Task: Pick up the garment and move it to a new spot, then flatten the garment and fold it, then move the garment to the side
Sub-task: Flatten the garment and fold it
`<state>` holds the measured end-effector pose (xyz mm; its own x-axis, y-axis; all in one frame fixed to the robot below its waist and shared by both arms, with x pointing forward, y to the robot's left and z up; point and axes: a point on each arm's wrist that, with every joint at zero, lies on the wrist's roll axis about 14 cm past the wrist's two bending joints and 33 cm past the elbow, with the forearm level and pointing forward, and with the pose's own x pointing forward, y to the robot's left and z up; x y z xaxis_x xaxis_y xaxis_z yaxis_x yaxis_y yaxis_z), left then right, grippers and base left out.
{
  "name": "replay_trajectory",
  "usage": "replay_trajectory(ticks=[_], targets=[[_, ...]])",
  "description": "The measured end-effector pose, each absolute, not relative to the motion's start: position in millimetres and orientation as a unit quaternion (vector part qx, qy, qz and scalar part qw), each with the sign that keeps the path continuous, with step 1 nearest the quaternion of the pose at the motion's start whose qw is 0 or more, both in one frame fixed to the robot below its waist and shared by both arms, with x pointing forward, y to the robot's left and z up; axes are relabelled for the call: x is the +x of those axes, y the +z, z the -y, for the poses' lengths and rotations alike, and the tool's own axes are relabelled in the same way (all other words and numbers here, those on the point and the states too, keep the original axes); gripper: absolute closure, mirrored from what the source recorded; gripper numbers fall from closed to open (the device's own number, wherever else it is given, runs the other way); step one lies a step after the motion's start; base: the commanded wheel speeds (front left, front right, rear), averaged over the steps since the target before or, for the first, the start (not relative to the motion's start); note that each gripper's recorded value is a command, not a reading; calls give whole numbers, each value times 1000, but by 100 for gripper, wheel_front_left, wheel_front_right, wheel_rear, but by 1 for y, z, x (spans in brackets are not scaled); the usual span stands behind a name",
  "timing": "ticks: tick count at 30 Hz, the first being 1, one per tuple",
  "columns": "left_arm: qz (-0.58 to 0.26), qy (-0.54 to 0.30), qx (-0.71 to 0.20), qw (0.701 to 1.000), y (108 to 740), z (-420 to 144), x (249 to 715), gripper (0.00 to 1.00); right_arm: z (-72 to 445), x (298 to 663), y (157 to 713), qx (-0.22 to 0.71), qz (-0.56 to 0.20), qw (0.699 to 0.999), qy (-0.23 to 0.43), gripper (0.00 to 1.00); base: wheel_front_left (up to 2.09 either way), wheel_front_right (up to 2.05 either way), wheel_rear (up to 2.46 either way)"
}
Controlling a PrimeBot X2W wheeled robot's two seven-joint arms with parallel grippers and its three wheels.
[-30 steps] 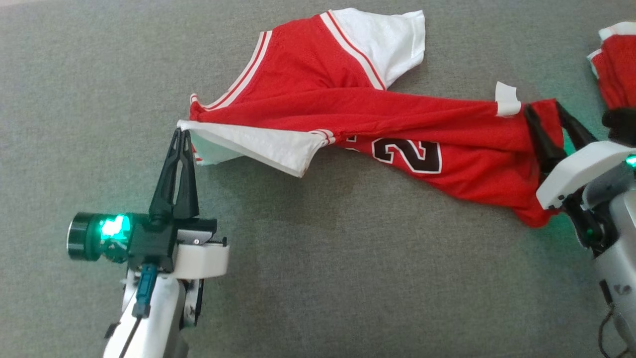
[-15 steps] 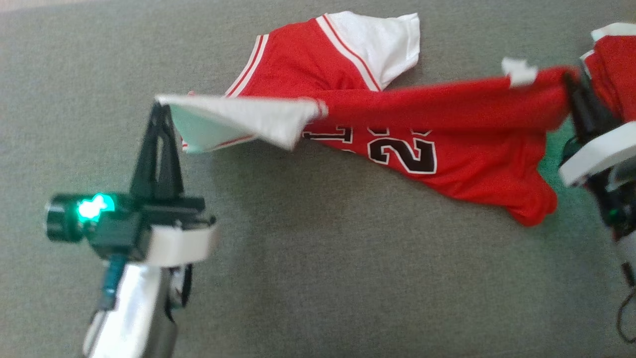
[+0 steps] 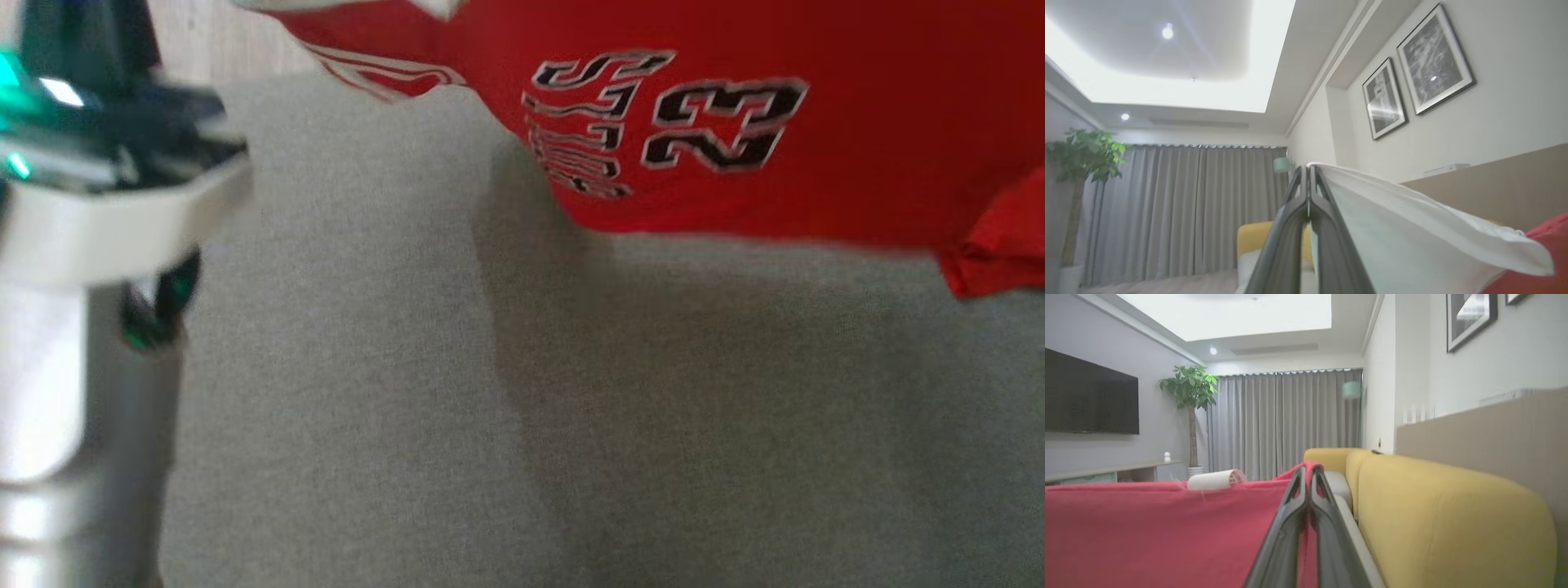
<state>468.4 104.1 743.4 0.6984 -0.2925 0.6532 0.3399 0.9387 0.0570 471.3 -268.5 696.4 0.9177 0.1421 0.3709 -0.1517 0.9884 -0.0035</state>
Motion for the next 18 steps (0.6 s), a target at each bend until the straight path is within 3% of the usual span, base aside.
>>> replay_trajectory(ticks=[7, 11, 18], targets=[[444, -197, 16, 874, 854, -94, 438, 100, 266, 456, 786, -31, 272, 959, 74, 100, 0, 0, 0], [405, -196, 35, 892, 860, -93, 469, 100, 260, 483, 780, -35, 240, 967, 78, 100, 0, 0, 0], [305, -172, 39, 936, 804, -108, 559, 100, 241, 560, 723, -29, 153, 984, 91, 100, 0, 0, 0]])
